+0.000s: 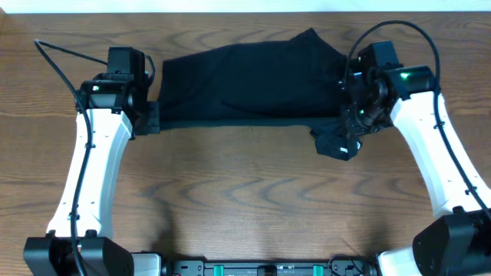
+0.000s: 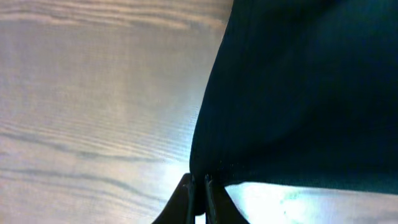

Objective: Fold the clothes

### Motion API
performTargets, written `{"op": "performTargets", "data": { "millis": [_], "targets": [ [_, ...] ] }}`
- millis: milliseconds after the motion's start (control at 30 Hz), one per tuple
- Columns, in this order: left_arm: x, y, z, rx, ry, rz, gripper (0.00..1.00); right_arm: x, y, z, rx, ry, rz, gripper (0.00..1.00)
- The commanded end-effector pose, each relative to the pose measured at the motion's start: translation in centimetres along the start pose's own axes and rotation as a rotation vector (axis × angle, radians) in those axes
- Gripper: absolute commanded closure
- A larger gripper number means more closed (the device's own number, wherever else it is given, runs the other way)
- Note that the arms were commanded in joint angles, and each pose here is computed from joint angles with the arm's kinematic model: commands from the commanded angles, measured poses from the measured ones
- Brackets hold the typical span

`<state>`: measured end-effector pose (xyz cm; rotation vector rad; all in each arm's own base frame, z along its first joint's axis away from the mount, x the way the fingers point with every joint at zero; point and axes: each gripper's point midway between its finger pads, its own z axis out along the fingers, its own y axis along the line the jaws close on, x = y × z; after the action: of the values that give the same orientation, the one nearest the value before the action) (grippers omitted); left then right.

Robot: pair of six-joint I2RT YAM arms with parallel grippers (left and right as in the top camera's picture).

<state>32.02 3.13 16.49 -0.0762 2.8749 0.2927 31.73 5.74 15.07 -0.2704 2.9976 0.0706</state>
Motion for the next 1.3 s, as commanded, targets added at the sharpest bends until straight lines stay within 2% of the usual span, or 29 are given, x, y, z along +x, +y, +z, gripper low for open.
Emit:
{"op": "performTargets", "data": {
  "millis": [0,200,467,633,1000,1267],
  "targets": [
    [0.6,0.4,-0.1,-0.01,0.023,-0.006,0.94,0.3,-0.9,-1.7,-0.009,-0.007,0.042,0.99],
    [1.7,0.5,-0.4,-0.011,0.057,0.002,0.94,2.3,-1.9,-3.8,-0.038,0.065,0.104,0.99],
    [-0.3,-0.5,-0.2,0.044,-0.014,-0.013,0.94,-1.7,-1.1,-2.9,-0.069,-0.089,0.043,0.99],
    [-1.7,-0.9,0.5,0.058,-0.049,-0.018,0.94,-3.2,-1.5,-1.6,-0.063,-0.116,0.036,0.99],
    [-2.6,-1.9,5.0,0.056,0.023,-0.002,0.94,-5.9,-2.5,2.5,-0.057,-0.109,0.01,0.99],
    [-3.8,-2.6,8.3,0.056,0.034,0.0,0.94,-9.4,-4.2,4.0,-0.047,-0.213,0.007,0.99]
  ]
}}
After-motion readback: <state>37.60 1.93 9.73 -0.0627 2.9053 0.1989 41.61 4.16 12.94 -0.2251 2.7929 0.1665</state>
